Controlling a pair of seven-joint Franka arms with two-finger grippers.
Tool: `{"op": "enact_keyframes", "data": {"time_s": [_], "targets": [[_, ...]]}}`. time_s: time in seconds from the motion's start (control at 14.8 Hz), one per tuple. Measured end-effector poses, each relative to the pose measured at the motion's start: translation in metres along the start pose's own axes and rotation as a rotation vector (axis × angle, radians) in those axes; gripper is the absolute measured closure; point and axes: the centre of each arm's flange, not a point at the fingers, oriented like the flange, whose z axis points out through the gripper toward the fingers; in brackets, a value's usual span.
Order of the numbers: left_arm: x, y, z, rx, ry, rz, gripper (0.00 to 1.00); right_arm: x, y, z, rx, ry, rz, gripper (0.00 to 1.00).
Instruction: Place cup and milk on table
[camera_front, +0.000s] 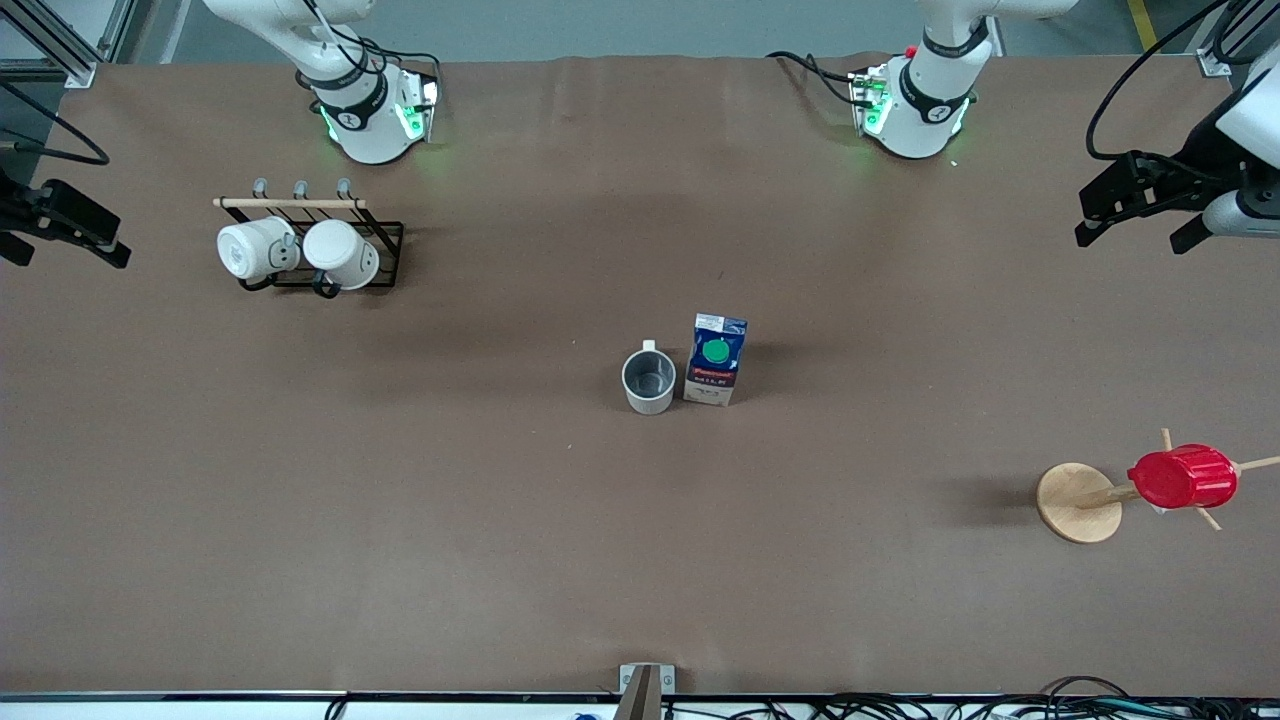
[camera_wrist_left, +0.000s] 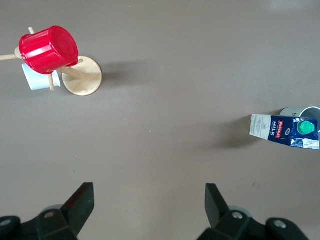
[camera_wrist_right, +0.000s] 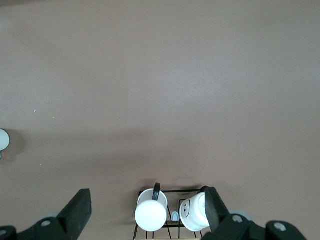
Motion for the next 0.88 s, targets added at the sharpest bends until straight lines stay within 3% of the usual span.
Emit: {"op": "enact_keyframes", "data": {"time_s": [0.88], "targets": [[0.001,-0.003,0.014,0.026,-0.031,-0.006,0.03,0.000,0.001,0.000,0.000,-0.002,0.001,0.00]]}}
